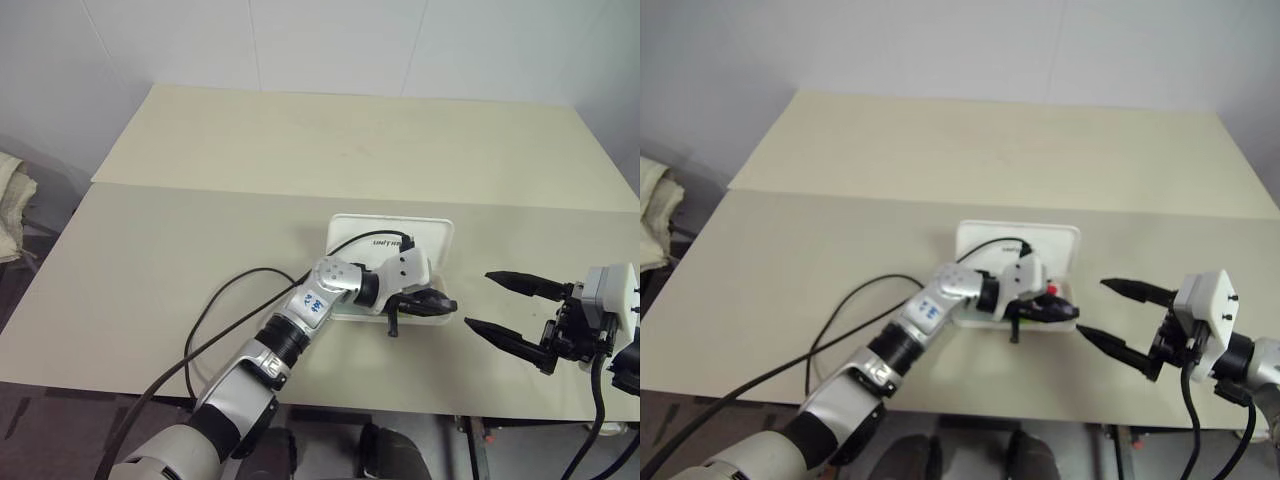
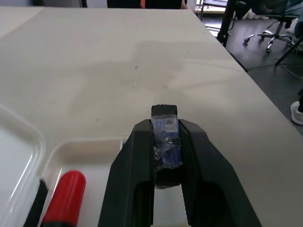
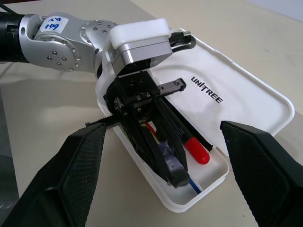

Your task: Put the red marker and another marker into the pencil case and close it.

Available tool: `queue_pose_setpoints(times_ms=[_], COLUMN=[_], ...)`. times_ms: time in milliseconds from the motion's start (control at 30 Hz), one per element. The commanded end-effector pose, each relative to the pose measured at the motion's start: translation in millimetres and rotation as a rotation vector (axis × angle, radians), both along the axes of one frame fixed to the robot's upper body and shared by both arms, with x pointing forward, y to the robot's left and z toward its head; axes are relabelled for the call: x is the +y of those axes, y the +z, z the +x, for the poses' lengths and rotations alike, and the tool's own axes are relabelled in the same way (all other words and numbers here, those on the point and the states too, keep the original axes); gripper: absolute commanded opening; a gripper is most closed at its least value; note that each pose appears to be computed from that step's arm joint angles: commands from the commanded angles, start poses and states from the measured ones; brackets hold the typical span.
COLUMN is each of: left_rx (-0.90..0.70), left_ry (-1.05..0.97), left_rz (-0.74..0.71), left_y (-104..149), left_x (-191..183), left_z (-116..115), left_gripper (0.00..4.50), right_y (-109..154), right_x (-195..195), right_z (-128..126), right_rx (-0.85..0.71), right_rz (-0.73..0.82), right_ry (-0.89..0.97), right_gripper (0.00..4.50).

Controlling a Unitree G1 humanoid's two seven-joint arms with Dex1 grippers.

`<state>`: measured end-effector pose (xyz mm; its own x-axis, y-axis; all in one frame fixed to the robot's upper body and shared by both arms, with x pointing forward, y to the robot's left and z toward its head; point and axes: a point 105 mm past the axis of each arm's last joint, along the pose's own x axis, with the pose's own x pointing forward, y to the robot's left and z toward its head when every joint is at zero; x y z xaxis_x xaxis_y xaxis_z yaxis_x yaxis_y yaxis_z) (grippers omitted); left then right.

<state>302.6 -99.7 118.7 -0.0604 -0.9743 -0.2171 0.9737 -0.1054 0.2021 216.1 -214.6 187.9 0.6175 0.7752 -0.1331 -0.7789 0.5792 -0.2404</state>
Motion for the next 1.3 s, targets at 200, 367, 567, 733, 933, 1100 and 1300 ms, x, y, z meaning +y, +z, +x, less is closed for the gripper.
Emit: queue_pose_setpoints(times_ms=[200,367,567,733,933,1100,1300], left_rx=[-0.030,-0.023,-0.041,0.007,0.041,0.035,-0.041], left_ry=[-0.018,0.001,0.019,-0.106,-0.110,0.063,0.336], left_rz=[0.004,0.019,-0.031,-0.149,-0.246,-0.200,-0.153], left_y=[5.7,2.9,15.7,41.7,58.0,42.4,35.7], left_x=[-4.4,3.1,3.7,11.1,63.5,129.8,207.9], left_z=[2.6,8.0,11.8,-6.4,-14.4,-2.1,20.4], left_gripper=[0.40,2.04,4.11,4.47,4.47,4.47,3.85], right_y=[7.9,7.0,6.7,5.3,0.1,-0.9,-1.0], right_x=[6.4,6.4,8.5,10.2,14.3,11.8,-5.0], right_z=[-6.7,-6.2,-2.1,1.5,8.7,17.3,27.5], right_rx=[-0.030,-0.027,-0.027,-0.023,-0.011,-0.013,-0.026], right_rz=[0.015,0.019,0.022,0.031,0.049,0.048,0.010], right_ry=[0.002,0.000,0.012,0.022,0.045,0.064,0.072], right_gripper=[4.11,4.11,4.11,4.11,4.11,4.11,4.11])
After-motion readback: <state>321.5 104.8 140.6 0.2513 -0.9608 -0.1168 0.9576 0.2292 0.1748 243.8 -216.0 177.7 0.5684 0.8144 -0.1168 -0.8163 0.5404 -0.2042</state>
